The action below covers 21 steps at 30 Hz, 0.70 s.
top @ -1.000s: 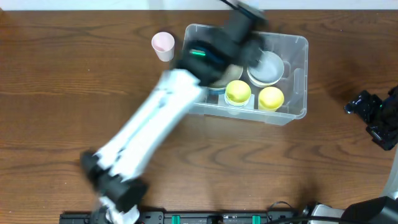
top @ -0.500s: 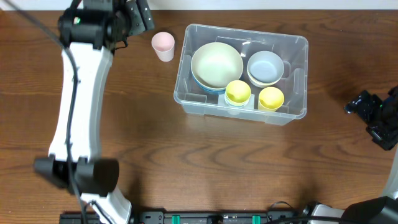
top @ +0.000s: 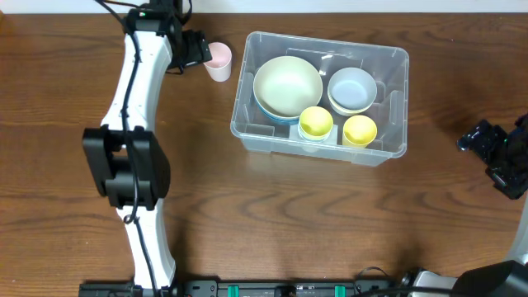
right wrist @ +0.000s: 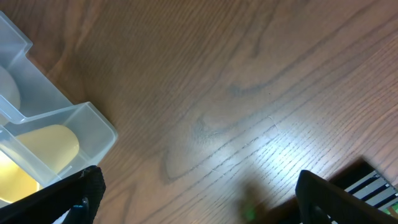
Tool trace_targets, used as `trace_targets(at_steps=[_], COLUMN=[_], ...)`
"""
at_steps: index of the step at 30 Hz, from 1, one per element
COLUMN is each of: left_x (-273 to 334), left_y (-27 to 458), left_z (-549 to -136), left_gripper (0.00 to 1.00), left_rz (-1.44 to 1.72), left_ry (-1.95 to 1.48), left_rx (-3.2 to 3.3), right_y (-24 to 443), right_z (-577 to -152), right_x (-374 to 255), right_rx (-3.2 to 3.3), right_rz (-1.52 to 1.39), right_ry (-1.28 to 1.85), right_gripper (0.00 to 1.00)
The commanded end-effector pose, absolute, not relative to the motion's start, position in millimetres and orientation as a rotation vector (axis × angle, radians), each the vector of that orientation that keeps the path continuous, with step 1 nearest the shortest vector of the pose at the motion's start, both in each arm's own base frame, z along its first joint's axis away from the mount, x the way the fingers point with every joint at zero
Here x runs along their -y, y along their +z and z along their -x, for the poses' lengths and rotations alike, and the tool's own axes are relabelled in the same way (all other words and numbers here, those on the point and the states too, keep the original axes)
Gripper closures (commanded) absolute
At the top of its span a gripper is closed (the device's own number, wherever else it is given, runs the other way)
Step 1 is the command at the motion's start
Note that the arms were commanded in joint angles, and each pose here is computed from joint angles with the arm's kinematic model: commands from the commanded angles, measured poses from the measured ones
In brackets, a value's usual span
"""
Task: Pack container
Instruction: 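Grip the pink cup rim with the left gripper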
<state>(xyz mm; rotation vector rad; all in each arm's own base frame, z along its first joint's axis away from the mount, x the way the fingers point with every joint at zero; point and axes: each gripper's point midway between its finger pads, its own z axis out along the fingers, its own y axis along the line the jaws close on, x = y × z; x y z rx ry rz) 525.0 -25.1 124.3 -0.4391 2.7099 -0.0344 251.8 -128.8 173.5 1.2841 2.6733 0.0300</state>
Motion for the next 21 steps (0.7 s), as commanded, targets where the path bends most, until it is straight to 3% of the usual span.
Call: trace_targets(at_steps=[1, 19, 20, 21], left_x=[22.6, 31.8, 31.8, 31.8], left_y=[109.0, 45.8, 44.0, 43.0], left_z=[-528.8, -543.0, -542.5, -542.1], left_gripper=[0.03, 0.04, 0.07, 0.16], left_rz=[0.444, 0.383, 0.384, 0.384], left_ry=[-0.031, -0.073, -0.072, -0.071], left_rx=[-2.724, -2.792, -2.796, -2.798], right_y=[173.8, 173.8, 173.8, 173.8], right_z=[-251.2, -251.2, -251.3, -251.3], right_x=[130.2, 130.2, 130.3, 130.3], right_rx=[-2.676, -2.676, -2.676, -2.676], right_rz=[-1.272, -1.272, -1.272, -1.272], right_ry=[0.027, 0.027, 0.027, 0.027], right_gripper=[0.01, 0.01, 0.01, 0.01])
